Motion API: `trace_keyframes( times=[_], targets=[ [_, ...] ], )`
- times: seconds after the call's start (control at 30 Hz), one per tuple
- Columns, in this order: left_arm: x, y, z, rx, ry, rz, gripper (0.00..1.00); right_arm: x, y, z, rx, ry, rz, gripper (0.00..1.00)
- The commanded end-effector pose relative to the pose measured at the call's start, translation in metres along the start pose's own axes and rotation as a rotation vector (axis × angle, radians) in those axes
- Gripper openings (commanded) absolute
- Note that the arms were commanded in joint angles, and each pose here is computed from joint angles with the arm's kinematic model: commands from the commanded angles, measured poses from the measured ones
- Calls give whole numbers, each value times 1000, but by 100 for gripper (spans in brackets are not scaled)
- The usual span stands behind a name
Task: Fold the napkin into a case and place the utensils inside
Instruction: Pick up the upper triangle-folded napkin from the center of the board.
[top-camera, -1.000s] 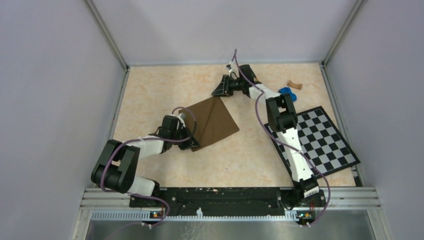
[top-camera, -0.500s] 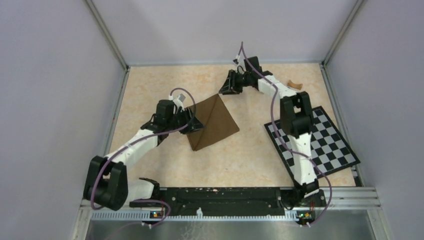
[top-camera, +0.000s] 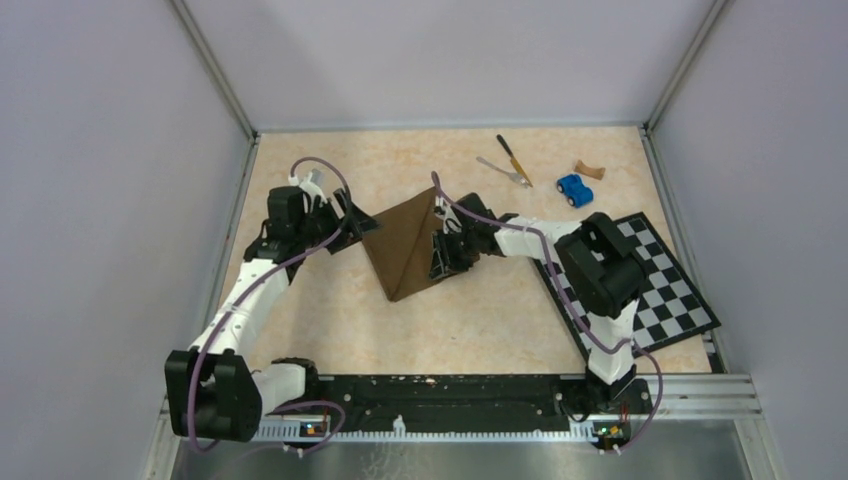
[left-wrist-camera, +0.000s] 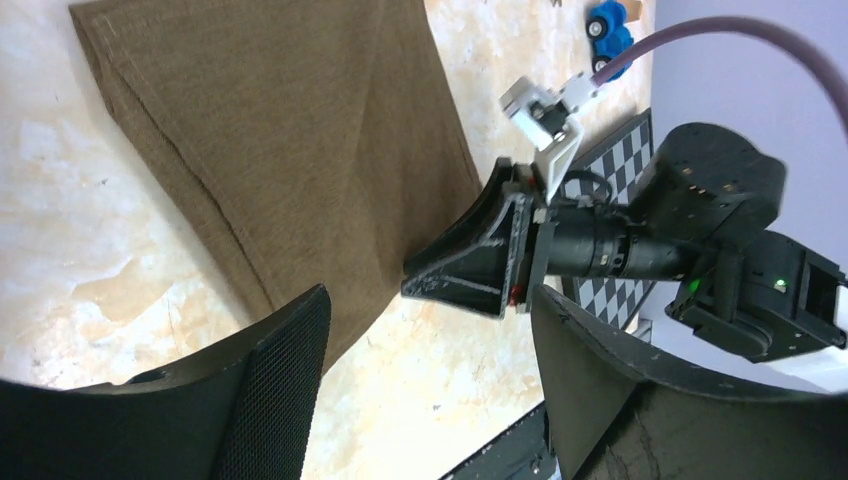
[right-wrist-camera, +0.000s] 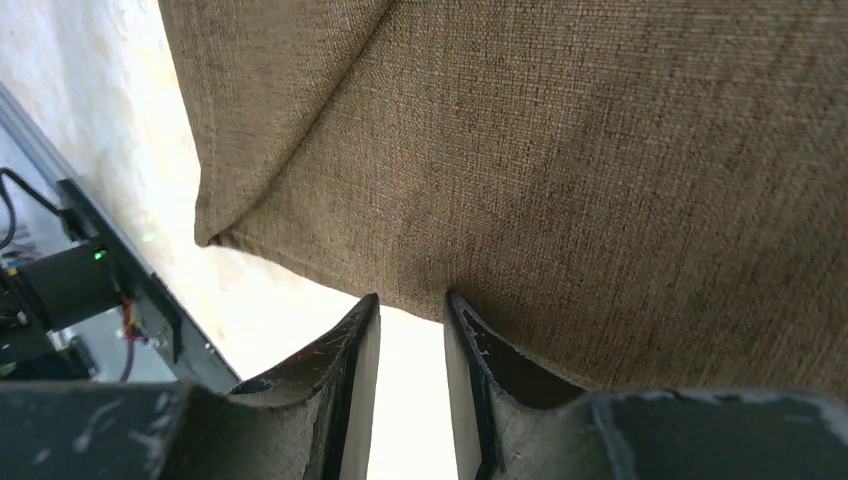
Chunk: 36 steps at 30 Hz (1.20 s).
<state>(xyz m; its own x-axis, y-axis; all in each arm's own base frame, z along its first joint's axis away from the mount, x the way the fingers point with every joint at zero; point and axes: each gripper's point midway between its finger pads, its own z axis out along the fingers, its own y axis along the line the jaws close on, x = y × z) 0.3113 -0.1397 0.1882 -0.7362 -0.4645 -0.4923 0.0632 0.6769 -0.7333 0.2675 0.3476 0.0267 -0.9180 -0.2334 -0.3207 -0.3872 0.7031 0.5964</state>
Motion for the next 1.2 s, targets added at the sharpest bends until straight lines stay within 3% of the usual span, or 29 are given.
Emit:
trace_keyframes(
  times=[0.0,0.3,0.37,0.47,0.6,0.67,0.73,0.9,1.17],
  targets=[
    [14,0,-4,27,50,-15,78,-5,-46,-6,171,-87,-62,31],
    [20,23,-10,-66,26,26,79,59,-88,-49,392,-21,-48,30],
    [19,31,-9,-107,28,26,79,49,-67,-65,383,-62,-128,32],
    [16,44,-7,-169,28,17,79,30,-18,-76,359,-123,-329,45],
    [15,60,-3,-234,25,-36,79,26,35,-64,322,-87,-513,62],
    [15,66,-1,-258,28,-78,79,29,46,-53,371,-61,-602,64],
    [19,66,2,-256,49,-111,79,29,49,-45,429,-37,-659,63],
    [32,68,4,-232,80,-141,78,32,46,-27,489,34,-725,45],
    [43,78,4,-249,104,-134,78,38,52,-11,478,64,-754,45]
  ],
)
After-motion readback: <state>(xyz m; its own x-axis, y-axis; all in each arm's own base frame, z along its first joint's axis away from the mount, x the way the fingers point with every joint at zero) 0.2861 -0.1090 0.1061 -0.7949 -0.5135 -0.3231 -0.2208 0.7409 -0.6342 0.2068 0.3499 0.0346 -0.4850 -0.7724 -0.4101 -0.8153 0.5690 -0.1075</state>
